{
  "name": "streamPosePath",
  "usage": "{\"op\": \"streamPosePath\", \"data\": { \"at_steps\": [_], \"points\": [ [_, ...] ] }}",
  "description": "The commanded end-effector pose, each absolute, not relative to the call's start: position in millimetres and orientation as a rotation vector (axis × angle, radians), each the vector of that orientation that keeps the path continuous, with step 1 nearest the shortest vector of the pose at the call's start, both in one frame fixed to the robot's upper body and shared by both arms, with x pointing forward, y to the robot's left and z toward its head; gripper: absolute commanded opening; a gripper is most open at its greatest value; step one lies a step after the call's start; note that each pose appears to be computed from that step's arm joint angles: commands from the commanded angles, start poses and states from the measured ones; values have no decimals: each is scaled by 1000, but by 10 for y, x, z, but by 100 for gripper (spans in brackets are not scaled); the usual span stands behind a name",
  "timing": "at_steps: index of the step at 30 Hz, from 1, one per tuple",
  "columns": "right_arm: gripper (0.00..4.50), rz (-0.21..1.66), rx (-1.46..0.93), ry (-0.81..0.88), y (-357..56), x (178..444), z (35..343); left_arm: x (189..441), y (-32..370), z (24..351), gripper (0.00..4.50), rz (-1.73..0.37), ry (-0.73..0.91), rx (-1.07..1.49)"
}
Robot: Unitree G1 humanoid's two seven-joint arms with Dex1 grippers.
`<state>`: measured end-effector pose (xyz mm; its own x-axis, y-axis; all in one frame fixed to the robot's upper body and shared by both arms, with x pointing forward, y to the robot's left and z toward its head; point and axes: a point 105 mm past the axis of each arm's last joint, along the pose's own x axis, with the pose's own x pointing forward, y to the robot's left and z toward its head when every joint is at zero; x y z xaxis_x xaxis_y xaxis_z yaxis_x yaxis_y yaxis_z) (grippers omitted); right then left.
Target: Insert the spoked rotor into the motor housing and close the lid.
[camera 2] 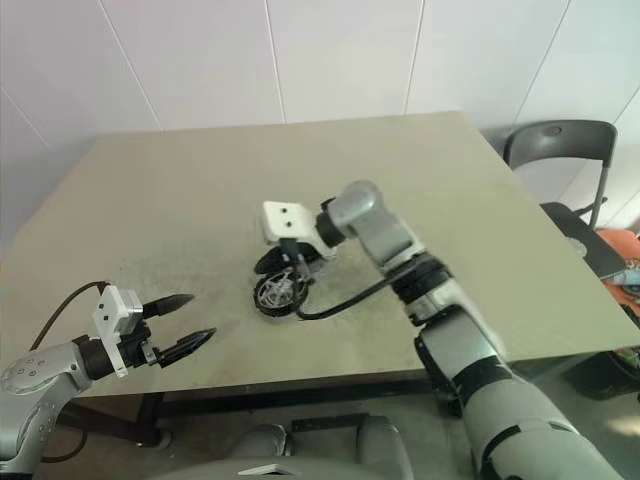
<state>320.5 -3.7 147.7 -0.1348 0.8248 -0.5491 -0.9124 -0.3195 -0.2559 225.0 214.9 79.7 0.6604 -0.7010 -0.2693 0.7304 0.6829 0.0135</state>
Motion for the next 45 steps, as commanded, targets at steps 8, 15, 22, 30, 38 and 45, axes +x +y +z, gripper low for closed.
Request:
{"op": "streamPosePath", "data": {
  "at_steps": [8,15,22,30,38,45],
  "points": [
    [1,1799,-828,315,-599,3079,1292,2286,2145,905,450,-825,223,153],
    [1,1890,-872,304,-376,2983,1244,2303,2123,919,450,-828,218,155],
    [1,1885,-922,281,-169,3049,1174,2277,2113,917,450,-816,221,150],
    [1,1853,-939,282,-183,3118,1141,2289,2116,916,450,-815,225,151],
    [1,1854,-921,225,-134,3118,1207,2312,2109,918,450,-822,220,155],
    [1,1865,-860,168,-64,3089,1289,2306,2096,908,450,-819,221,158]
  ]
}}
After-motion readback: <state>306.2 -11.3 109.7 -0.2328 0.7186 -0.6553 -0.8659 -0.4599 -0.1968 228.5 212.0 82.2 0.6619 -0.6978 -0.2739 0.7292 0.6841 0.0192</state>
